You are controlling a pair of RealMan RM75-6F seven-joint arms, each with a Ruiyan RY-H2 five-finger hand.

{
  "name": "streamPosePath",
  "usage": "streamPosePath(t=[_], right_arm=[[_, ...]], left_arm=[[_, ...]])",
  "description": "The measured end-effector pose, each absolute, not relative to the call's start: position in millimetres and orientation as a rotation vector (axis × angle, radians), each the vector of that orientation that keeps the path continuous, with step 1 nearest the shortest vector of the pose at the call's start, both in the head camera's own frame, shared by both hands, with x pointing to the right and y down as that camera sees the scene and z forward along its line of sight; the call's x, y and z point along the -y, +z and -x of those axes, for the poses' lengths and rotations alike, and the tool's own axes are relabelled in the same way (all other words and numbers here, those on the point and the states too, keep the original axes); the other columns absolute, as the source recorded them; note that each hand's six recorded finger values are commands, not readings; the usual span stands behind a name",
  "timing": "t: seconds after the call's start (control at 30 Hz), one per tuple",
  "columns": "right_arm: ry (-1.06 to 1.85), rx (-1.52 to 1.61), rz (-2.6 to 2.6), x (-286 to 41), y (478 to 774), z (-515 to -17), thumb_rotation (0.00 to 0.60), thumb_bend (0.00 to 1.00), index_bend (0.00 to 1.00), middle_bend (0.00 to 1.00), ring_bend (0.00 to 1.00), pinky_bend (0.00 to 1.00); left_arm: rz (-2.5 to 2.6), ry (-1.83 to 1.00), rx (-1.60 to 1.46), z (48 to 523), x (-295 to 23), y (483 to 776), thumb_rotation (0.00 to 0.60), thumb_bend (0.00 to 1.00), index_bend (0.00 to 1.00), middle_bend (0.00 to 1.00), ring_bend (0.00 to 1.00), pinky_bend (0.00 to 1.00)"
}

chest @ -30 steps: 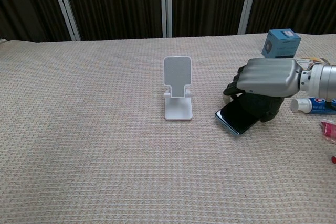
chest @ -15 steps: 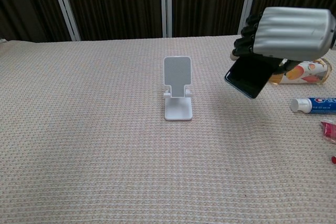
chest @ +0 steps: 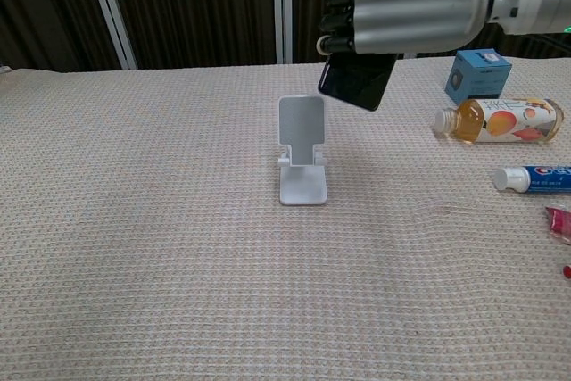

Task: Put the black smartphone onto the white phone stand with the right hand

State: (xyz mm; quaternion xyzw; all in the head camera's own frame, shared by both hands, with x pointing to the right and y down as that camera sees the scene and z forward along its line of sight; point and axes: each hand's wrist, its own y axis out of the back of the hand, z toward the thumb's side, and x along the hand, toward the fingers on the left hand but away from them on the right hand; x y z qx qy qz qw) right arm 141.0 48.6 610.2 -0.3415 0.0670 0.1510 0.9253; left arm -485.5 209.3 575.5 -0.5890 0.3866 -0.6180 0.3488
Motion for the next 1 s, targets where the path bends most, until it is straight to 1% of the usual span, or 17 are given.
streamPosePath(t=[0.17, 0.37, 0.73, 0.77, 0.9, 1.0], right_arm=[[0.282, -0.216, 0.662, -46.4, 626.3, -116.4, 0.6, 0.2, 0.48, 0.52, 0.53, 0.38], [0.275, -0.28, 0.654, -47.4, 648.2, -105.5, 0.6, 0.2, 0.49, 0.52, 0.53, 0.38], [0.238, -0.304, 0.669, -58.1, 666.8, -91.2, 0.6, 0.2, 0.48, 0.51, 0.51, 0.36], [0.234, -0.305, 0.672, -59.6, 668.0, -89.6, 0.6, 0.2, 0.48, 0.51, 0.51, 0.33], [0.22, -0.301, 0.68, -64.3, 670.7, -84.8, 0.6, 0.2, 0.48, 0.51, 0.49, 0.16], [0.205, -0.293, 0.674, -67.5, 671.4, -81.3, 0.6, 0.2, 0.48, 0.51, 0.47, 0.14]], left_arm=[[1.526, -1.615, -1.001, 487.1, -209.2, 577.8, 0.6, 0.0, 0.0, 0.0, 0.0, 0.0], [1.514, -1.644, -0.998, 491.9, -207.7, 582.8, 0.6, 0.0, 0.0, 0.0, 0.0, 0.0], [1.51, -1.671, -0.993, 493.9, -206.6, 589.2, 0.6, 0.0, 0.0, 0.0, 0.0, 0.0], [1.509, -1.672, -0.993, 493.9, -206.5, 589.3, 0.6, 0.0, 0.0, 0.0, 0.0, 0.0], [1.509, -1.676, -0.991, 494.3, -206.9, 589.6, 0.6, 0.0, 0.0, 0.0, 0.0, 0.0], [1.511, -1.676, -0.989, 494.1, -206.9, 590.1, 0.6, 0.0, 0.0, 0.0, 0.0, 0.0]])
